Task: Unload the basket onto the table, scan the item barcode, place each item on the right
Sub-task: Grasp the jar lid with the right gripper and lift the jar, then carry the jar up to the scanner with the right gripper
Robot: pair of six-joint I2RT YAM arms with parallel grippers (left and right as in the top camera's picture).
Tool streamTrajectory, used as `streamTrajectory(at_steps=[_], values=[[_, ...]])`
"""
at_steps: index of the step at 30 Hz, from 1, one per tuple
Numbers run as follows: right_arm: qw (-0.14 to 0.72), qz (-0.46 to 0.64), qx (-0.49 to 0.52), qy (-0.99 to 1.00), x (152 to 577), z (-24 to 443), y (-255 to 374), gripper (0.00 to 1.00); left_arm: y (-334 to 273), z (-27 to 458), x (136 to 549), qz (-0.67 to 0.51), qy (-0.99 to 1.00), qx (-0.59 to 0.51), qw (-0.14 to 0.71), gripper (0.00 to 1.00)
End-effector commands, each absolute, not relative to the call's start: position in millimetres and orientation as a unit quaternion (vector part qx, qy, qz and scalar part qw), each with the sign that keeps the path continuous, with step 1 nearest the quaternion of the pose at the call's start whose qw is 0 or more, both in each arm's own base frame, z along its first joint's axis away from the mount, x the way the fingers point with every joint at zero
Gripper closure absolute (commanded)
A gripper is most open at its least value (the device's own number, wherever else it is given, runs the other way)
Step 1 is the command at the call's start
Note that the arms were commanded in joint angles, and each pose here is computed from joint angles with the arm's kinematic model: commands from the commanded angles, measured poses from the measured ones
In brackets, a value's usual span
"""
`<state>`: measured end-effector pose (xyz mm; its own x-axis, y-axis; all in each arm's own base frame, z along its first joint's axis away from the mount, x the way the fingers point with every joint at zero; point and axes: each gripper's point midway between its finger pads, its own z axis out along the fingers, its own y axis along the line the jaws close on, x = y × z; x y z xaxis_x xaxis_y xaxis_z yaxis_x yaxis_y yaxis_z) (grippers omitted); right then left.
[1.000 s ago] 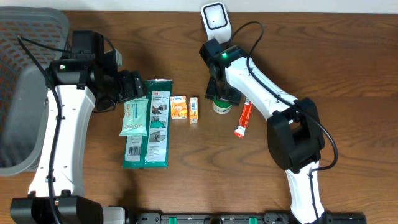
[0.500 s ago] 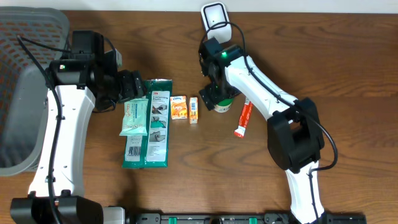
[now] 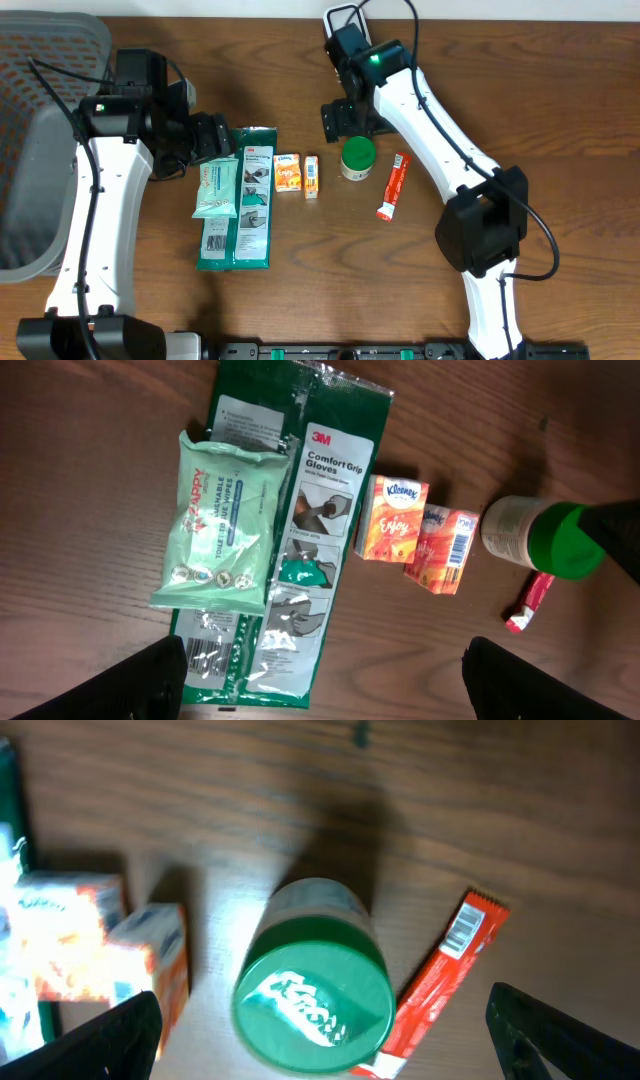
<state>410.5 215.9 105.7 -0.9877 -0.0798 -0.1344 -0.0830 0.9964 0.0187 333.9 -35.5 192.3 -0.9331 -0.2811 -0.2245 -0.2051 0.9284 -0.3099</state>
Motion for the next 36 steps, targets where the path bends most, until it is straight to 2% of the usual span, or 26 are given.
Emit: streamTrajectory(at_steps=[1,3,6,12,20,22,23,28,32,34,35,36], values=[[0.042,0.013,0.098,0.994,400,90,210,0.01,-34,190,334,-0.134,0.975,-0.119,0.132,0.11],[0.027,0.005,0.135,0.990,391,78,208,0.01,-34,190,334,-0.134,0.975,-0.119,0.132,0.11],[0.027,0.013,0.135,0.990,391,60,213,0.02,-34,190,334,-0.134,0.975,-0.119,0.132,0.11],[0.035,0.044,0.130,0.990,392,38,229,0.17,-34,190,334,-0.134,0.975,-0.119,0.132,0.11],[0.018,0.033,0.177,0.984,382,28,224,0.20,-34,190,334,-0.134,0.975,-0.119,0.132,0.11],[0.019,0.034,0.177,0.983,383,28,224,0.27,-34,190,334,-0.134,0.975,-0.119,0.132,0.11],[0.018,0.034,0.177,0.983,383,28,224,0.36,-34,190,334,-0.134,0.975,-0.119,0.132,0.11],[0.019,0.031,0.136,0.990,386,36,219,0.46,-34,190,334,-0.134,0.975,-0.119,0.132,0.11],[0.016,0.025,0.112,0.993,390,53,210,0.49,-34,190,334,-0.134,0.975,-0.119,0.132,0.11],[0.020,0.017,0.079,0.997,393,64,206,0.56,-34,190,334,-0.134,0.975,-0.119,0.132,0.11],[0.024,0.017,0.053,0.998,394,74,206,0.66,-34,190,334,-0.134,0.975,-0.119,0.132,0.11],[0.030,0.020,0.028,0.999,397,86,208,0.80,-34,190,334,-0.134,0.975,-0.119,0.132,0.11]])
